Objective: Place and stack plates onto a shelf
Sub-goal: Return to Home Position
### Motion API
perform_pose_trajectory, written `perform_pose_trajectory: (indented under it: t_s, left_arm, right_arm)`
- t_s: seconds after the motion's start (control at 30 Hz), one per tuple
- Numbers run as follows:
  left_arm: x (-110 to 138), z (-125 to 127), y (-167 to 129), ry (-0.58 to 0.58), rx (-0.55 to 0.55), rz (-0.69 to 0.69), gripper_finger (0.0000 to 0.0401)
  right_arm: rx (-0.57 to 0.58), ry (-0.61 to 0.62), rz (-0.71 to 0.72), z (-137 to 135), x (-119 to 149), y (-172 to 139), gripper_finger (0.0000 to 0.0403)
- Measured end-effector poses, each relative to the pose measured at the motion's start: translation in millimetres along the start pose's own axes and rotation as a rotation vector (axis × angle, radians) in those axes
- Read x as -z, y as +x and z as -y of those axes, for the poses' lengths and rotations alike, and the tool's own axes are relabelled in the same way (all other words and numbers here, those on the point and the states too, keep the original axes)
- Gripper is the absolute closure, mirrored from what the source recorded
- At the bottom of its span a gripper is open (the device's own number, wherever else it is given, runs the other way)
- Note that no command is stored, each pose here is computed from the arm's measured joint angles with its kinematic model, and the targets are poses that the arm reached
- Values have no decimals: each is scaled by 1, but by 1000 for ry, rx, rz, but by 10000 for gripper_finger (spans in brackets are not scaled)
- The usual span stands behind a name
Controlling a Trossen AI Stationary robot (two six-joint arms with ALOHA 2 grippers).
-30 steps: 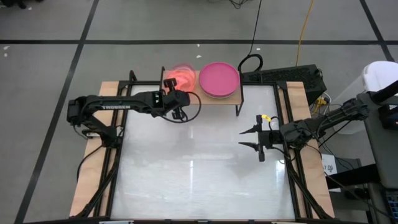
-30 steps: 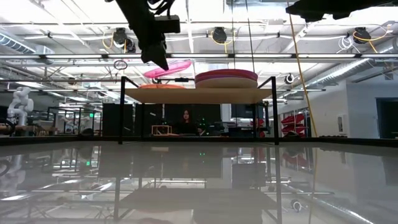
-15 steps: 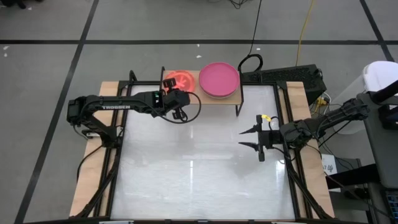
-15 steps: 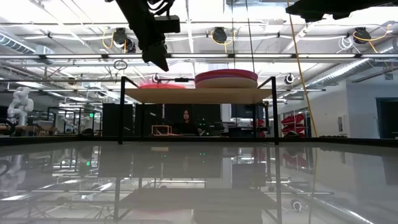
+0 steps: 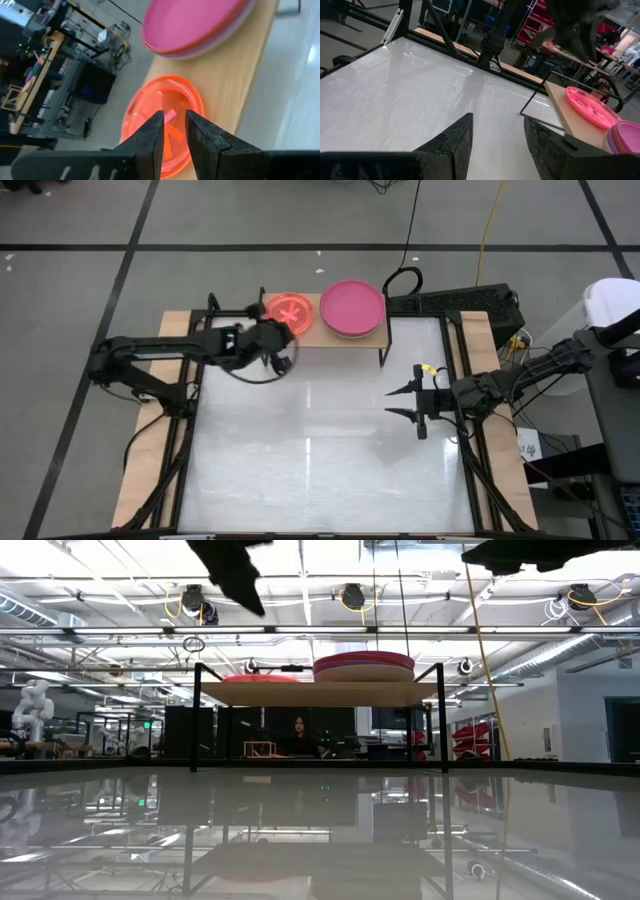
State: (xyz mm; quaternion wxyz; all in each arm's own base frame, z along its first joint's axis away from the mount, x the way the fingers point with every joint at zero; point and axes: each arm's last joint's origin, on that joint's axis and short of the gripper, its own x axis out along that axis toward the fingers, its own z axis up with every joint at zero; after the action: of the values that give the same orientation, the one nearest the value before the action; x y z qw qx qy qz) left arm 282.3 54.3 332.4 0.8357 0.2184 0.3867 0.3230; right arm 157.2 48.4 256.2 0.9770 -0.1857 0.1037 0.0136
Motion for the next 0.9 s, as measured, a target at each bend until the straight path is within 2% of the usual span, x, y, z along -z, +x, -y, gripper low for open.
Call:
perform_pose_trajectory:
  t_s: [0.13,0.37,0.7,0.9]
  left_arm:
    - [2,-17,-33,-101,9,88,316]
    - [12,-34,-78,-180,61,204,316]
    - [31,-30,-97,-294,108,339,316]
    - [52,-19,-98,-328,132,488,316]
  right_arm:
    - [8,5,13,4,-1,-9,245]
    - [27,68,86,16,-3,-38,245]
    - [54,135,191,30,1,-75,245]
    - [74,144,248,35,4,-92,245]
